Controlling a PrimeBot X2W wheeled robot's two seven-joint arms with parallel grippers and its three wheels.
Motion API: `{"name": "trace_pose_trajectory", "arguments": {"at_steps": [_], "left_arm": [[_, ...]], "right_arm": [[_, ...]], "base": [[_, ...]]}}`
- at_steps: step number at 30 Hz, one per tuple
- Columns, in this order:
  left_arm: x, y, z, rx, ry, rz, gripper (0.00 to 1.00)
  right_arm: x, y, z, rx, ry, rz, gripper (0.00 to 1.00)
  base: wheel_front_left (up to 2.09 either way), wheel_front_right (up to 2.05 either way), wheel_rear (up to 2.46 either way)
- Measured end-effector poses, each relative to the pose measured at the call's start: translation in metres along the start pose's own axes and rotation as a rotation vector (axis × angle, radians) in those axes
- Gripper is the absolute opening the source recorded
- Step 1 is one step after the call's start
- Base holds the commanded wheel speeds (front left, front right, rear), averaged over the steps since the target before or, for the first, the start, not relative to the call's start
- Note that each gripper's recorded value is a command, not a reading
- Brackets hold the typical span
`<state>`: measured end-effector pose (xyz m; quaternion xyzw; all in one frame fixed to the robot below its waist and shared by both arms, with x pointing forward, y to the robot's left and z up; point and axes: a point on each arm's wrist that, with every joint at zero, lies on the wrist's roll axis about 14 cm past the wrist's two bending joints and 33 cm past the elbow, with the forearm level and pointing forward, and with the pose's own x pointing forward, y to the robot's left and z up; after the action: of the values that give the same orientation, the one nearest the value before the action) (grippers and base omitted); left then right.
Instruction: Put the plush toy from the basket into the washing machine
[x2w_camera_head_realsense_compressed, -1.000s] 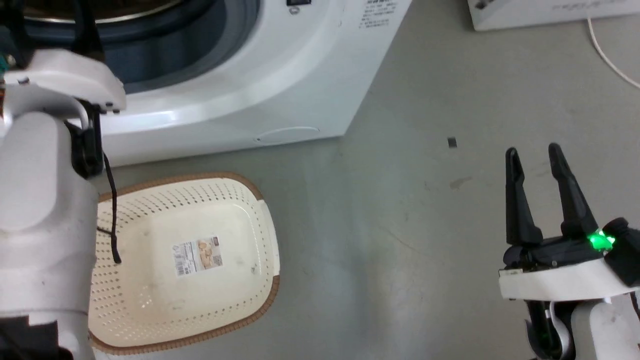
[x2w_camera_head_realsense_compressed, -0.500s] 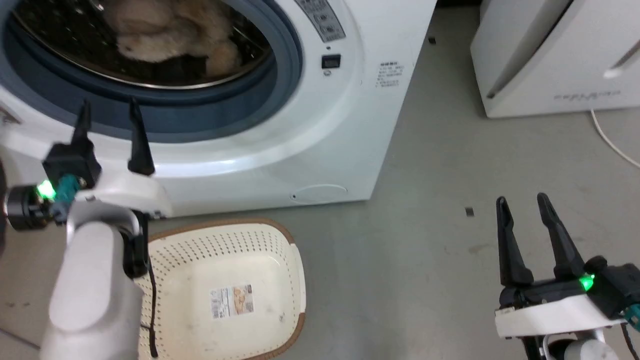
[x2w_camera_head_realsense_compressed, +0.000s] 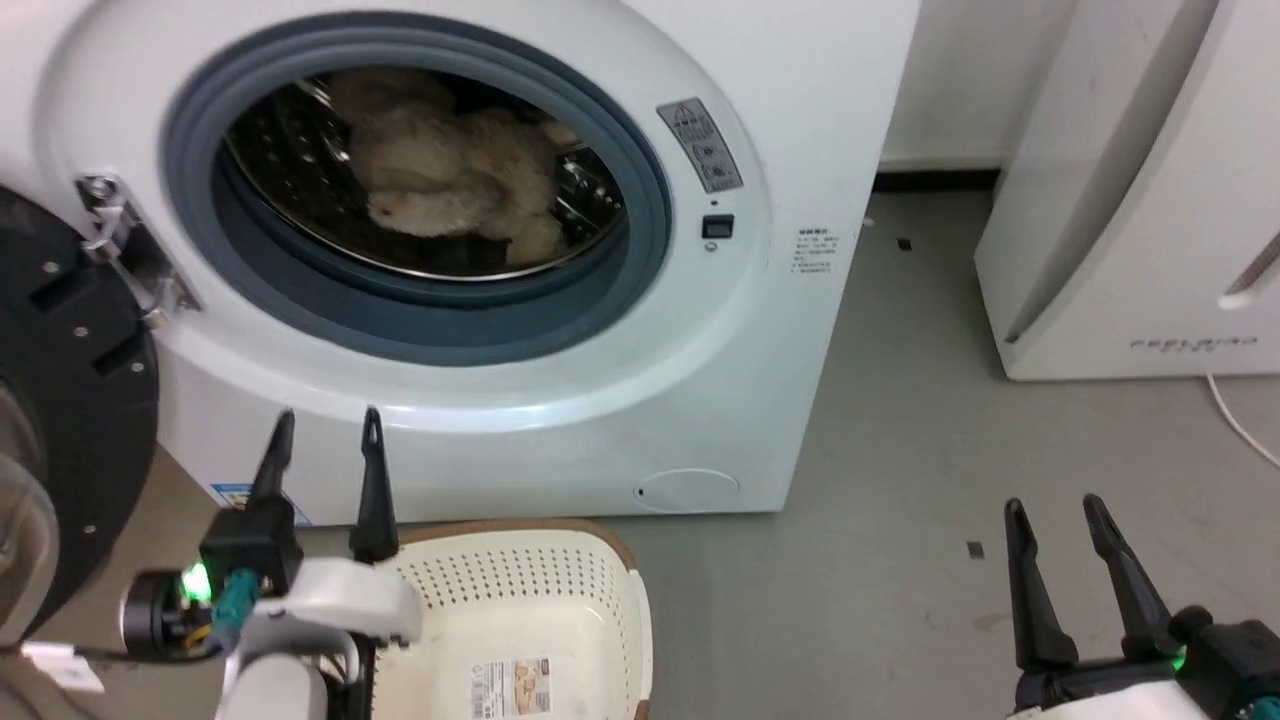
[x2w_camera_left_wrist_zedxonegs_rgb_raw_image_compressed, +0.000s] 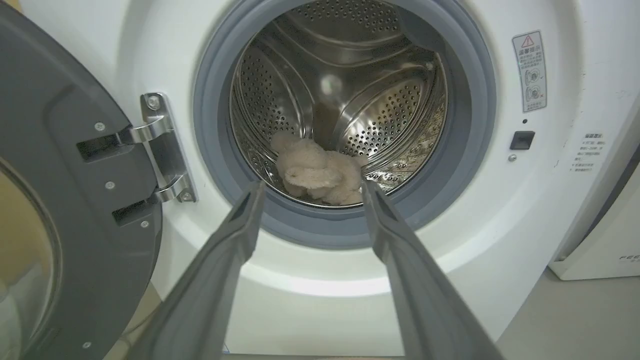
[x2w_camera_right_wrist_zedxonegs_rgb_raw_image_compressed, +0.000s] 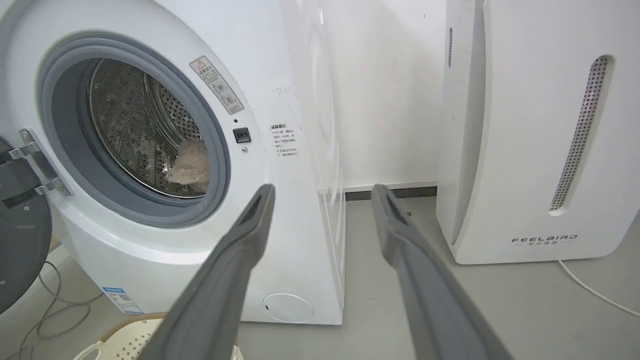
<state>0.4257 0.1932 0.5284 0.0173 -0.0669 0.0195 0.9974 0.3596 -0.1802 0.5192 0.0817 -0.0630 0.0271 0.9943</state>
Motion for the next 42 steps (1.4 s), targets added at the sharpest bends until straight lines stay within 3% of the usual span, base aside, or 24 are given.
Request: {"name": "trace_pose_trajectory", "arguments": {"at_steps": [13,25,26,42], "left_arm": [[-0.059,0.017,0.001,-0.026,0.012,0.050,1.00],[-0.075,0.020,-0.010,-0.023,0.048,0.061,1.00],[-0.075,0.019,-0.011,-0.019,0.053,0.059,0.00],[-0.074,0.017,-0.012,-0.021,0.068,0.054,0.00]], "right_arm": [[-0.012,0.011,0.010,-0.001,-0.027,0.035,1.00],[-0.012,0.016,0.009,0.000,-0.023,0.050,1.00],[-0.012,0.016,0.009,0.000,-0.023,0.050,0.00],[-0.012,0.016,0.005,-0.010,0.003,0.051,0.00]], "base": [[0.00,0.00,0.00],[0.00,0.00,0.00],[0.00,0.00,0.00],[0.00,0.00,0.00]]}}
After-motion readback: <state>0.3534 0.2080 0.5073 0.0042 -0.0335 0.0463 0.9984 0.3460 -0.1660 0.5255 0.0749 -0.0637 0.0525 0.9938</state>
